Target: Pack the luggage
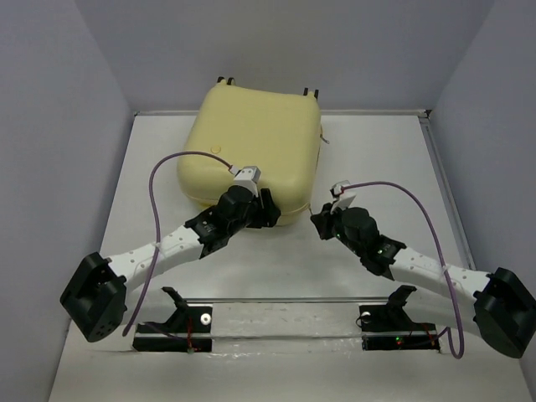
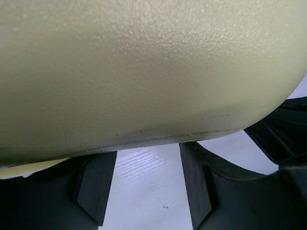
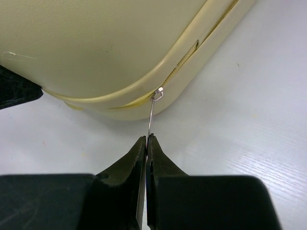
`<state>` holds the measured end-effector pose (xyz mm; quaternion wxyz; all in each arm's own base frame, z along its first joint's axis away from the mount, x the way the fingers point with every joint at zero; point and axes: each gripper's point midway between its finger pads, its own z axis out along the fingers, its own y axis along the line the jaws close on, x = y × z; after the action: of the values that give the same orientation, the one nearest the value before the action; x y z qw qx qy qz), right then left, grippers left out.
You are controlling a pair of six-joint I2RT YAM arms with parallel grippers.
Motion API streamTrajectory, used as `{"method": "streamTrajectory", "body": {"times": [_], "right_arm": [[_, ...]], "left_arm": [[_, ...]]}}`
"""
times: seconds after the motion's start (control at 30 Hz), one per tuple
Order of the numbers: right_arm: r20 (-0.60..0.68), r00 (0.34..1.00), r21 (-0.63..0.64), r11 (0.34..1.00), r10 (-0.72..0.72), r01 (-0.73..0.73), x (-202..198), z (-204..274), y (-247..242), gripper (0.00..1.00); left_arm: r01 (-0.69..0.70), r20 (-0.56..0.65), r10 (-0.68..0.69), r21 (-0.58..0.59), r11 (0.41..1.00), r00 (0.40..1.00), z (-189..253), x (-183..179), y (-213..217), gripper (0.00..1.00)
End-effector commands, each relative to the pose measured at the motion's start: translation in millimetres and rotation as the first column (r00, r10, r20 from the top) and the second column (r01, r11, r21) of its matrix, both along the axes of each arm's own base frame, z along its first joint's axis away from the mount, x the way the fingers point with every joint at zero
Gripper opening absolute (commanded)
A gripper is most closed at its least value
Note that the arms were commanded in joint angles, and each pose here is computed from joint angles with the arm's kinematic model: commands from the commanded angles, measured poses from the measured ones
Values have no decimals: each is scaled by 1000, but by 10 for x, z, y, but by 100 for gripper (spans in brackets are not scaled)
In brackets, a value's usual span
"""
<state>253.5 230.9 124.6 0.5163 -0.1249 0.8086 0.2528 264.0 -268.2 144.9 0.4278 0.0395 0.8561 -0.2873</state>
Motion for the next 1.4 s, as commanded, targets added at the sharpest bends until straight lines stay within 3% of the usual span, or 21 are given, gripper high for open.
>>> {"method": "streamTrajectory", "body": {"times": [0.0,0.1,0.3,0.4,0.6,0.67,0.77,0.8,0.87,1.13,1.37], "right_arm": [[-250,959,-91,983,132,-159,-594,-525,58,7],[-260,954,-83,981,150,-177,-593,-515,117,7],[-237,964,-83,986,120,-143,-537,-458,91,7],[-233,965,-86,986,118,-141,-493,-474,127,7],[-143,990,-91,996,12,-25,-220,-269,-22,8],[-101,994,-72,997,-49,42,82,-153,-240,11],[17,1000,53,999,5,-6,362,127,-319,27],[72,995,81,994,62,-68,400,229,-240,40],[131,988,70,993,87,-97,488,267,-240,52],[180,955,61,966,236,-250,588,217,28,52],[205,968,-2,989,146,-149,872,199,-90,52]], "left_arm": [[-175,298,248,-250,952,922,1314,615,210,68],[-244,306,316,-253,936,898,1442,657,465,69],[-178,305,262,-275,945,916,1513,477,478,71],[-72,240,131,-238,969,962,1133,230,254,70],[37,117,-16,-174,984,993,384,-287,-24,63],[64,115,-44,-181,981,992,334,-397,-108,62],[66,101,-49,-172,983,994,227,-424,-151,62],[72,96,-56,-164,984,994,189,-431,-182,61],[70,109,-53,-163,984,993,182,-399,-214,61],[68,145,-50,-124,990,988,196,-220,-362,61],[63,148,-47,-108,992,988,161,-132,-443,61]]}}
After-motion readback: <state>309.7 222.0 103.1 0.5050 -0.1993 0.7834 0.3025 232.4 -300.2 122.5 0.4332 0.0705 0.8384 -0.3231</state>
